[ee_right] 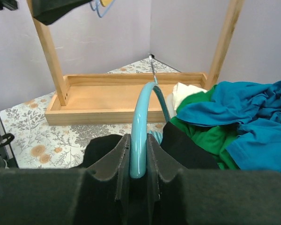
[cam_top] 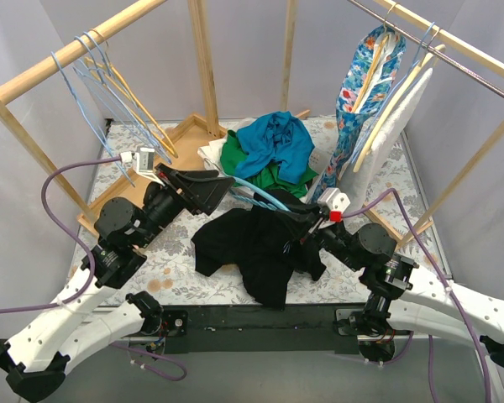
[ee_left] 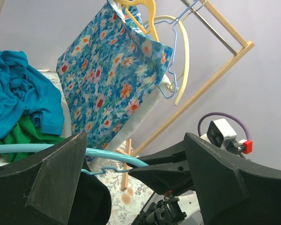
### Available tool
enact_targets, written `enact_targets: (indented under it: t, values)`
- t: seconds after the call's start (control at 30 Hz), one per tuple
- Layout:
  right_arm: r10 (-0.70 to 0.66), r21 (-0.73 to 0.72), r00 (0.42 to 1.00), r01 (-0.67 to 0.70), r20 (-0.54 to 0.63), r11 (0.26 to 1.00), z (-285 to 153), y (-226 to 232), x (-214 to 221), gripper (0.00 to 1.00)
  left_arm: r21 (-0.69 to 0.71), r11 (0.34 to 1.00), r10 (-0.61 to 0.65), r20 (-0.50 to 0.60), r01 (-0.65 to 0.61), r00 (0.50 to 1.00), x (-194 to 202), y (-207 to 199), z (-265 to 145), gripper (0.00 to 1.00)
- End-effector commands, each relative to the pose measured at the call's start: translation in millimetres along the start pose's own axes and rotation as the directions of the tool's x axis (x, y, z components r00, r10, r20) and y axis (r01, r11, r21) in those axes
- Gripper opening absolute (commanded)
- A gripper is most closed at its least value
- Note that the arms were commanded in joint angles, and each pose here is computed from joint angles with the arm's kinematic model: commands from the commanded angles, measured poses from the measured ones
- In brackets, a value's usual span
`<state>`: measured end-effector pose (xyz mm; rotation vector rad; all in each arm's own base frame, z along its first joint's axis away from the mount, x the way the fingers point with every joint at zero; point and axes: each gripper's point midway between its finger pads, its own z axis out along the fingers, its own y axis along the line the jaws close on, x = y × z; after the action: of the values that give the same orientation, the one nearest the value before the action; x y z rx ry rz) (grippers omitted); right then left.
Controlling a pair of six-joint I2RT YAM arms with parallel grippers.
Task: Remove the t-shirt from the hanger
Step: Place the hanger at the clothesline.
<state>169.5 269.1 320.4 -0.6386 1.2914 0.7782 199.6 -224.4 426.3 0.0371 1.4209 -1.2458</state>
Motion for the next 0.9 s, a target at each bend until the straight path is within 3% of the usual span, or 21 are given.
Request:
enact_targets:
  t: [0.0, 0.23, 0.5, 0.73, 0.87]
  values:
    - [0.035, 0.05, 0.992, -0.042, 0.122, 0.998, 2.2, -8.6, -46.0, 0.01, 0.006, 0.999, 0.034, 0.025, -0.034, 0.999, -9.7, -4.7, -7.3, 0.85]
    - [0.055, 0.093, 0.996, -0.062, 0.076, 0.994, 6.0, -14.3, -46.7, 0.01, -0.02, 1.0, 0.004, -0.034, -0.005, 0.999, 11.1, 8.1, -8.7, 0.87]
    - [0.039, 0.139, 0.982, -0.013, -0.185, 0.99, -5.4, -21.2, -7.5, 0.01, -0.028, 0.999, -0.034, -0.054, 0.033, 0.998, 26.6, 18.2, -7.3, 0.88]
    - [0.043, 0.049, 0.954, -0.03, -0.297, 0.998, -19.7, -5.0, 20.7, 0.01, -0.016, 0.992, -0.13, -0.084, 0.129, 0.988, 49.7, 26.9, 6.4, 0.88]
    - [0.049, 0.034, 0.943, -0.04, -0.328, 0.999, -25.9, -1.9, 32.9, 0.01, -0.019, 0.979, -0.204, -0.159, 0.204, 0.966, 75.6, 33.5, 19.0, 0.86]
